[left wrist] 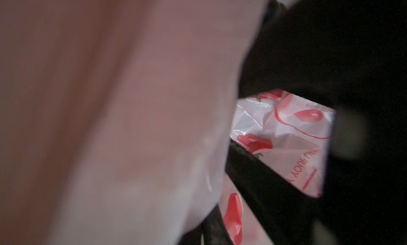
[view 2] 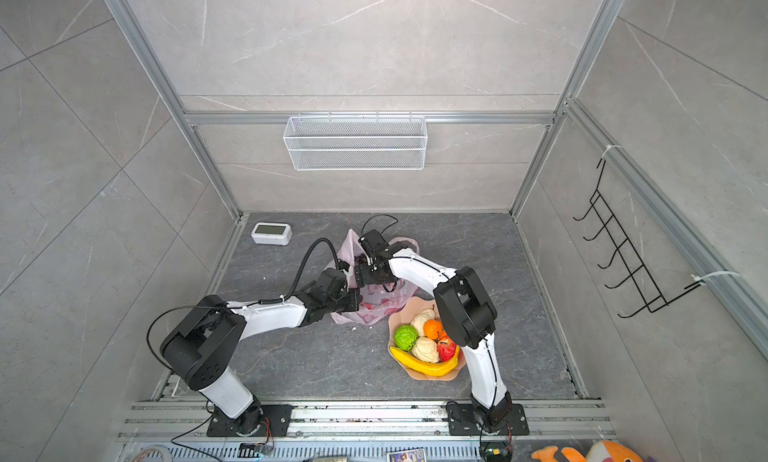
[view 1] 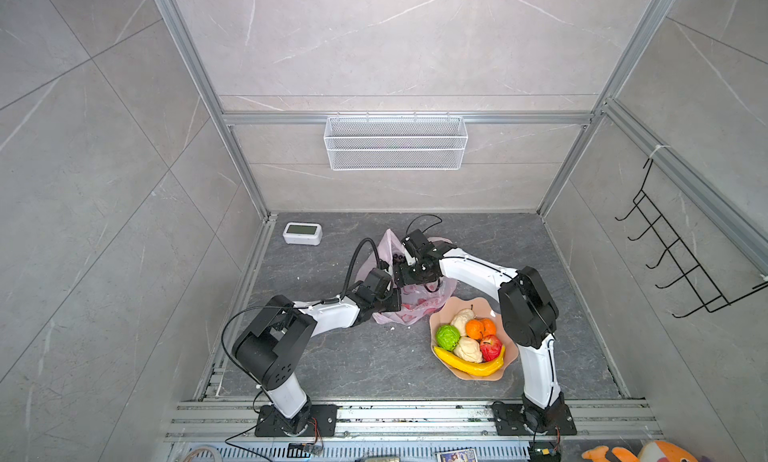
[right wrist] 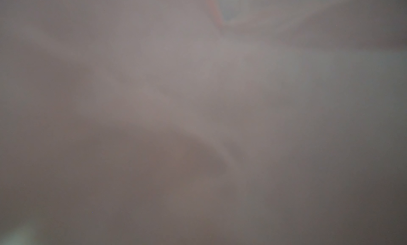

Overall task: Take the fake fruits out of the plastic bag
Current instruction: 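Grasp the black grapes in the bag with the right gripper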

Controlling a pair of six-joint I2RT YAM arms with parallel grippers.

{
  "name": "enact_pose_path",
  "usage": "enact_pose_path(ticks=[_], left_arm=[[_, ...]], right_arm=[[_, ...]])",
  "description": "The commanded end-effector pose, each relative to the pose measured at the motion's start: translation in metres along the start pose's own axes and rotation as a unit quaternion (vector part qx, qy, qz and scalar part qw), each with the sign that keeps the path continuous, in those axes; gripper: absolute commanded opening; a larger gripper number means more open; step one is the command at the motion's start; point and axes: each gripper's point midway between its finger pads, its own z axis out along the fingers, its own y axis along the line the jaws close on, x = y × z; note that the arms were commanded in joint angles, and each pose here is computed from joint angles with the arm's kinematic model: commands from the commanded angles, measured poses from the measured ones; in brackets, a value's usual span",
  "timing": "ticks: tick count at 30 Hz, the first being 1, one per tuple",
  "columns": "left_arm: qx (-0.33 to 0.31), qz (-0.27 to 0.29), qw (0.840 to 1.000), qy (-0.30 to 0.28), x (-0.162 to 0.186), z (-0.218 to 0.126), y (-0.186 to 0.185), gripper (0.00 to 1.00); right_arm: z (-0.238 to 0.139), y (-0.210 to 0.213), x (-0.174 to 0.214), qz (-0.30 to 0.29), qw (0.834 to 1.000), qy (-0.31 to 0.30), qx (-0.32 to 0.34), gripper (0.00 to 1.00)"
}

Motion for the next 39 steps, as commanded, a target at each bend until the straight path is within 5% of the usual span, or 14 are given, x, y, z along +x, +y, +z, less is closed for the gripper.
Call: enact_pose_path(ticks=[1, 39], left_arm=[[-0.018, 0.018, 1.000, -0.007, -0.007, -0.002, 0.005, 0.05], [-0.028, 0.014, 0.999, -0.012, -0.008, -0.004, 0.008, 0.05]], right_arm=[[-0.006, -0.011, 0.000, 0.004, 1.000, 0.002, 0.029, 0.83], [-0.031, -0.045, -0.003, -0.023, 0.993, -0.025, 0.116, 0.00]])
